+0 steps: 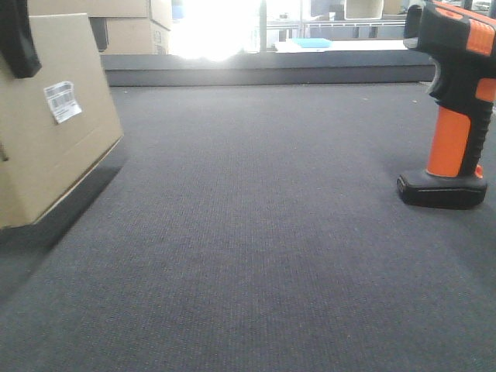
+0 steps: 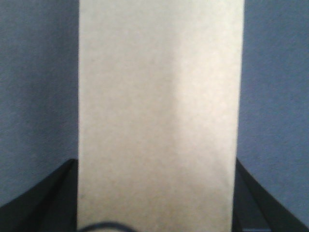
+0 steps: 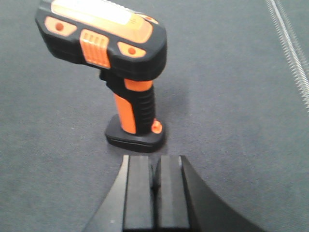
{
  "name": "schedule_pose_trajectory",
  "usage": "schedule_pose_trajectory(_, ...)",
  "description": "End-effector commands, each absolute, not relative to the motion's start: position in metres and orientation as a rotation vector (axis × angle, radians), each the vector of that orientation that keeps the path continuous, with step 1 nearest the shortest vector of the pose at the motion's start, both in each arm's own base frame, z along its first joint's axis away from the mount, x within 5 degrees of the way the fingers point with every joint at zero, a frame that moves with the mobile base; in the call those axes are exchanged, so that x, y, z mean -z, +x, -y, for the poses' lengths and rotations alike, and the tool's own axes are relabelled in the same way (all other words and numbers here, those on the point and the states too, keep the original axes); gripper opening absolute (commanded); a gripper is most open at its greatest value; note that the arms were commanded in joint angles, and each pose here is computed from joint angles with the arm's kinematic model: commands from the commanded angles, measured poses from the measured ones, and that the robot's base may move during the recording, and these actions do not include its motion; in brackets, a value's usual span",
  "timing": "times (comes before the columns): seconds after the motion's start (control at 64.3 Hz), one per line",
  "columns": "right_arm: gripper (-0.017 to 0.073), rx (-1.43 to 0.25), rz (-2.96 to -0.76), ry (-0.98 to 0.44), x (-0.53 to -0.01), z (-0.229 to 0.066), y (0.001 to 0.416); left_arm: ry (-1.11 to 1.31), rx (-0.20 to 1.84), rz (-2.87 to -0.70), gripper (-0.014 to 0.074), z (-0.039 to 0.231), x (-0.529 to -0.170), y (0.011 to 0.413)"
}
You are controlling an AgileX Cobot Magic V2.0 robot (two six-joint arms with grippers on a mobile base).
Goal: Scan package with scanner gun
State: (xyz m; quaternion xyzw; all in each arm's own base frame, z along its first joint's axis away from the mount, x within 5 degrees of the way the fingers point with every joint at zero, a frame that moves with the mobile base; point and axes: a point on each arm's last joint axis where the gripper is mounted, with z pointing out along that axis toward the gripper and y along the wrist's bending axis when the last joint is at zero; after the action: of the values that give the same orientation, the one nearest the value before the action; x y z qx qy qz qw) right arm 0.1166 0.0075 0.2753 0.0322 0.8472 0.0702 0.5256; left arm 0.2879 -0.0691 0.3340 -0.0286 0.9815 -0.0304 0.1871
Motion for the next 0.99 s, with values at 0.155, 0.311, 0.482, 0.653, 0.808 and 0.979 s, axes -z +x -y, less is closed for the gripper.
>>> schedule_pose_trajectory(0.155,-0.0153,-0.172,-2.059,0.078,-0.262,-0.008,0.116,-0.112,0.274,-2.69,0.0088,0.08,-0.344,0.289)
schedule_pose_trajectory(0.311,-0.0153,-0.142,-1.982,0.108,-0.245,-0.004,0.118,-0.116,0.303,-2.685,0.0088,0.082,-0.344,0.289)
schedule_pose_trajectory(0.482,-0.0153,-0.1,-1.883,0.14,-0.226,0.0,0.116,-0.116,0.303,-2.685,0.0088,0.082,-0.344,0.289)
schedule_pose_trajectory(0.653,-0.0153,-0.086,-1.782,0.131,-0.224,0.001,0.116,-0.116,0.303,-2.683,0.0088,0.082,-0.344,0.289)
schedule_pose_trajectory(0.808,-0.0153,-0.11,-1.855,0.044,-0.217,-0.007,0.117,-0.115,0.301,-2.68,0.0088,0.082,-0.345,0.289)
schedule_pose_trajectory(0.979,-0.0153,-0.134,-1.857,-0.023,-0.216,-0.015,0.126,-0.115,0.302,-2.676,0.0088,0.082,-0.345,0.29)
